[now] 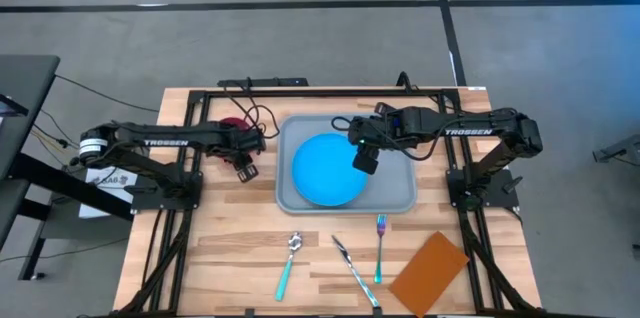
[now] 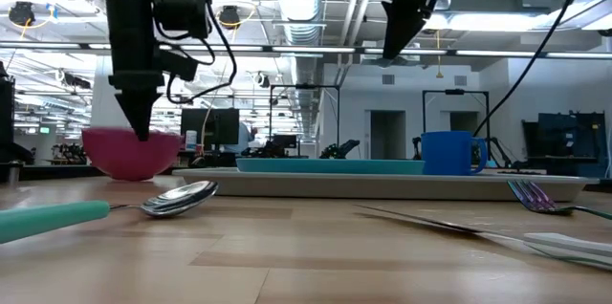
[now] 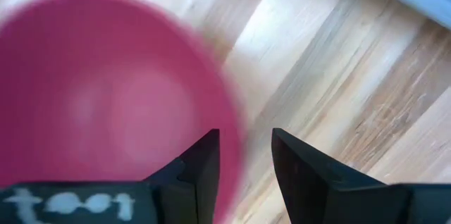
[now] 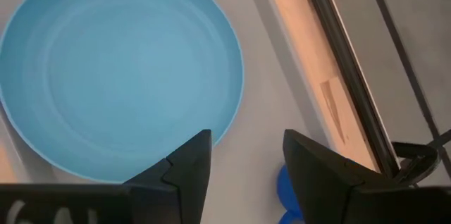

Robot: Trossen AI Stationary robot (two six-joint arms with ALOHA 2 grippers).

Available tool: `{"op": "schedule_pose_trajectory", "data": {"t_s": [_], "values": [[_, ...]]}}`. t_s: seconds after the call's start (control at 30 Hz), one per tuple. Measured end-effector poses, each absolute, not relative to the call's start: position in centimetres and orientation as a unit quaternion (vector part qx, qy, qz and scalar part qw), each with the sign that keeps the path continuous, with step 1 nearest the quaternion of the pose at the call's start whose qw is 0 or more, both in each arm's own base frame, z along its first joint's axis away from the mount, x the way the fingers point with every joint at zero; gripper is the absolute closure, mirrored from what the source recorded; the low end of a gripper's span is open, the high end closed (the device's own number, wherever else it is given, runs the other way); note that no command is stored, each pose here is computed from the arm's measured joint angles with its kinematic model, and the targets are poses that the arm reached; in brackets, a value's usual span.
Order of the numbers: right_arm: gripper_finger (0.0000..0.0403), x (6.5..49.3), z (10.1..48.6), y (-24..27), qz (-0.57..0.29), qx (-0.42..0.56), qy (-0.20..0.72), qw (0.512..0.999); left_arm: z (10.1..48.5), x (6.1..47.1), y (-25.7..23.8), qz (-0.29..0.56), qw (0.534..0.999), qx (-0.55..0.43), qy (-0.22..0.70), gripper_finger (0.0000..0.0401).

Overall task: Set up tray
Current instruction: Put the pink bowl on the blue plate

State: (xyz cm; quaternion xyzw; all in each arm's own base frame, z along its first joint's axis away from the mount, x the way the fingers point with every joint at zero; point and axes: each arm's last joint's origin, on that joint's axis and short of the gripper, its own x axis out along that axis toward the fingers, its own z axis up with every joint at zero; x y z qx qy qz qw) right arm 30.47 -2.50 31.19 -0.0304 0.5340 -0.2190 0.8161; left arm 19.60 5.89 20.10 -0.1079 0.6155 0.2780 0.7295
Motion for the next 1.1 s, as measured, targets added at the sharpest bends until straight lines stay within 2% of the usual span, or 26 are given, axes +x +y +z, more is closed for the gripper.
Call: {"op": "schedule_pose_trajectory", "data": {"t_s": [0.43,0.8,0.9,1.03,1.1], "values": [[0.0232,30.6,31.2,-2.5,-0.213,-0.039,0.531,0.819,21.4,19.7,6.3,0.319,0.721,-0.095,0.608,0.0283],[0.0232,30.5,31.2,-2.5,-0.212,-0.04,0.534,0.818,18.8,19.1,6.5,0.308,0.724,-0.133,0.603,0.0286],[0.0232,30.5,31.2,-2.5,-0.212,-0.04,0.534,0.818,18.9,19.0,6.7,0.321,0.722,-0.102,0.604,0.0309],[0.0232,30.5,31.2,-2.5,-0.212,-0.04,0.534,0.818,18.9,19.1,6.7,0.299,0.725,-0.067,0.617,0.0384],[0.0232,30.5,31.2,-2.5,-0.212,-0.04,0.534,0.818,19.3,19.3,6.5,0.287,0.731,-0.077,0.614,0.0392]]}}
